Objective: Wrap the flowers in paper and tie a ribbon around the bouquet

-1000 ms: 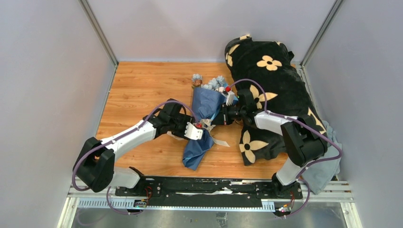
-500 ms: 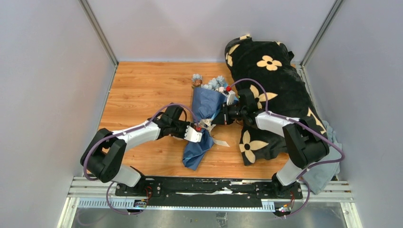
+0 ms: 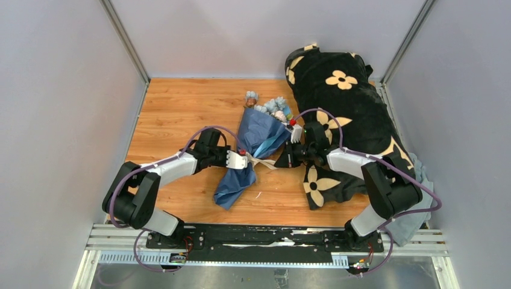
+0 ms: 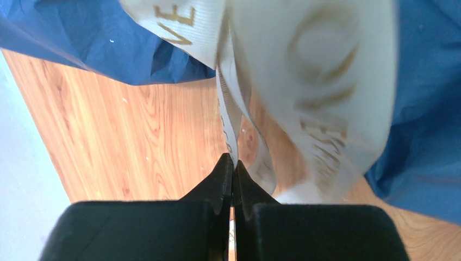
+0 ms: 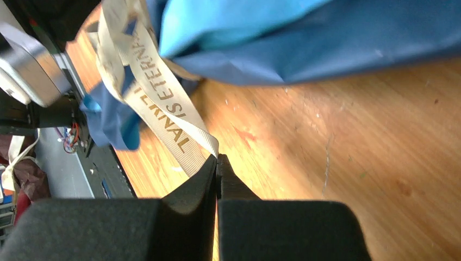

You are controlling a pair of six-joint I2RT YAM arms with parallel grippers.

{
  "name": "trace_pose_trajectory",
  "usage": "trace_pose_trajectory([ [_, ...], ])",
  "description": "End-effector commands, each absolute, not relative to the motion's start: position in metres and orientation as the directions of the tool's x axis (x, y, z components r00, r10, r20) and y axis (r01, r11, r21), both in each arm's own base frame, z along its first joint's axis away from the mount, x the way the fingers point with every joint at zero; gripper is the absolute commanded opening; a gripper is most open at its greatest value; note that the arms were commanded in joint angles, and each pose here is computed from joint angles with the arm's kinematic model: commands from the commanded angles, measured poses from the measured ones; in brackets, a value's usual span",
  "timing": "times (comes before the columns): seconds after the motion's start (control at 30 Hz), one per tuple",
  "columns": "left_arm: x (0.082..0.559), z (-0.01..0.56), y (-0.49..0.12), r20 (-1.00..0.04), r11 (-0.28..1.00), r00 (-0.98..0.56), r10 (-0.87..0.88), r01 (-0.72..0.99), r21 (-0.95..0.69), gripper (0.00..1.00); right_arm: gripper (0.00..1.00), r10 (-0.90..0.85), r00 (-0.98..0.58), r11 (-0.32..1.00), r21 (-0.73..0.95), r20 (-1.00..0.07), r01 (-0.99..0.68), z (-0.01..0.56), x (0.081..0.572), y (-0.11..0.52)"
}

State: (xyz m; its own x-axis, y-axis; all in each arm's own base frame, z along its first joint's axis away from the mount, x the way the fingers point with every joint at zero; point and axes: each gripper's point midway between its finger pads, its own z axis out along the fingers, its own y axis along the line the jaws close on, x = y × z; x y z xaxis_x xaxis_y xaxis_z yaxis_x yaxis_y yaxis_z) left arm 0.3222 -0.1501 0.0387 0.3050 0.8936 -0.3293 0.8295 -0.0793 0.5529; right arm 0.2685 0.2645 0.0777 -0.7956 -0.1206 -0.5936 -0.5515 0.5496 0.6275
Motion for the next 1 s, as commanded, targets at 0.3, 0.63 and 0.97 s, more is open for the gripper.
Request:
trace_pose_trajectory([
  [0.3,0.321,0.048,-0.142,-0.37,-0.026,0.256,0.893,0.85,0.526,0.0,0.0,-0.197,-0.832,0.594,0.612,-0.519,-0.522,0.052,0.247,0.249],
  [0.63,0.312,0.041,-0.139,-0.375,-0.068,0.293,0.88,0.857,0.511,0.0,0.0,-0.197,-0.865,0.61,0.632,-0.462,-0.477,0.035,0.25,0.243],
  [0.97,0.298,0.042,-0.146,-0.353,-0.141,0.352,0.867,0.853,0.503,0.13,0.0,-0.23,-0.844,0.593,0.618,-0.485,-0.516,0.049,0.262,0.251],
])
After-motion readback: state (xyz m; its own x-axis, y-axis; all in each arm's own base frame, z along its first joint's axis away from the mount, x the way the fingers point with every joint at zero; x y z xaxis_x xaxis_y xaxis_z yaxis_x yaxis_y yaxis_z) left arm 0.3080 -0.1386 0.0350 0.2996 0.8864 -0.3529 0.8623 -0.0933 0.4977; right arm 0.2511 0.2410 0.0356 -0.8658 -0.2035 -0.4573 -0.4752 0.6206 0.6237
